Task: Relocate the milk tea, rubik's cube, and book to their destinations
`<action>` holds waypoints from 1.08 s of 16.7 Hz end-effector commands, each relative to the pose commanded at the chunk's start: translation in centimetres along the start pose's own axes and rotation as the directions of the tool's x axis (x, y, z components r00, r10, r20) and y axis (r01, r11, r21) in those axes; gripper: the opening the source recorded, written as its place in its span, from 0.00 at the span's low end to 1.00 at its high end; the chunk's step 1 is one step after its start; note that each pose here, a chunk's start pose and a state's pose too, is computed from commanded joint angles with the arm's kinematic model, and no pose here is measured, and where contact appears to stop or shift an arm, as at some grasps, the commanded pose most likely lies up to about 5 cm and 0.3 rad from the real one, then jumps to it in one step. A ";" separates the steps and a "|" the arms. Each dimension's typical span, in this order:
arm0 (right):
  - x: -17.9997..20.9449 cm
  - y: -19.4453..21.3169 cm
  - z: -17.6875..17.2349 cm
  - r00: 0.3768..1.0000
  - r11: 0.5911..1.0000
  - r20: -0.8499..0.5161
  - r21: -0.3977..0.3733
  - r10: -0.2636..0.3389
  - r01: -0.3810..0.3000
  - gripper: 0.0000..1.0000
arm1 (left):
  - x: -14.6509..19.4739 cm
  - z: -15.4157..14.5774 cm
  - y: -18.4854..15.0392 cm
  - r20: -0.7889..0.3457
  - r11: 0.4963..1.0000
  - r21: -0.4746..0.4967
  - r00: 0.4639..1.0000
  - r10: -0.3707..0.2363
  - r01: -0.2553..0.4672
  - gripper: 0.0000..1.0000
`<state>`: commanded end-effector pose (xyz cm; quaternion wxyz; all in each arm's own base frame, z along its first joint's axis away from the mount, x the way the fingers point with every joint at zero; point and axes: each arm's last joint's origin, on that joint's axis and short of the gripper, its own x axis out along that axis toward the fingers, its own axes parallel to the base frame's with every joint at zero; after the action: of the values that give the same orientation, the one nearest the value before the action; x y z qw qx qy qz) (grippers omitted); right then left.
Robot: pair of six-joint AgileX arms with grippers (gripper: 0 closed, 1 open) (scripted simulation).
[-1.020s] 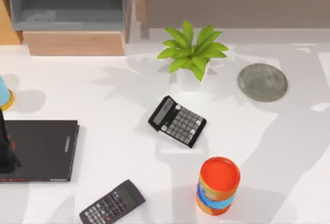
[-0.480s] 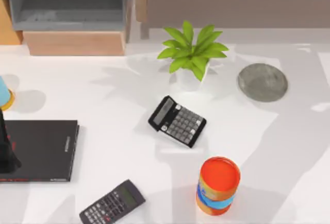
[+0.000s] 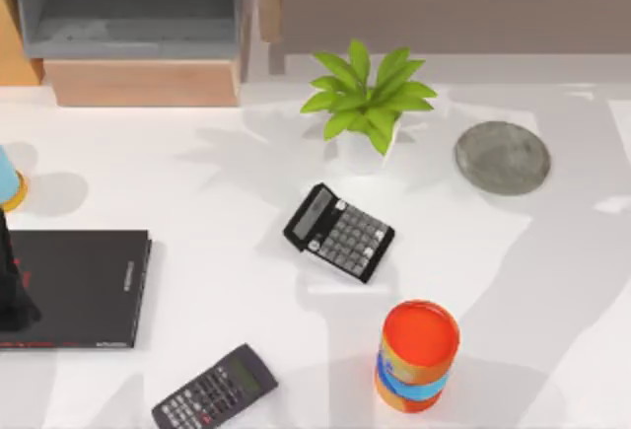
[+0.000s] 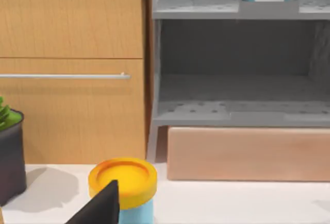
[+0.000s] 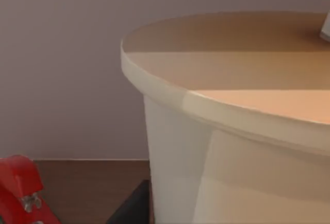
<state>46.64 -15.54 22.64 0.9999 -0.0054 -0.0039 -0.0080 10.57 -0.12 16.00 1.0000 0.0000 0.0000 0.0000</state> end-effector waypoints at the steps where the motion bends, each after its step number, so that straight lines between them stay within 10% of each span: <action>1: 0.0 0.0 0.0 1.000 1.000 0.000 0.000 0.000 0.000 0.00 | 0.0 0.0 0.0 0.000 1.000 0.000 1.000 0.000 0.000 1.00; 18: -5.6 0.4 0.7 1.000 1.000 -0.003 -0.010 0.004 -0.004 0.00 | 0.0 0.0 0.0 0.000 1.000 0.000 1.000 0.000 0.000 1.00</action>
<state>41.04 -15.04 23.25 0.9999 -0.0104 -0.0025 -0.0060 10.57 -0.12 16.00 1.0000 0.0000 0.0000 0.0000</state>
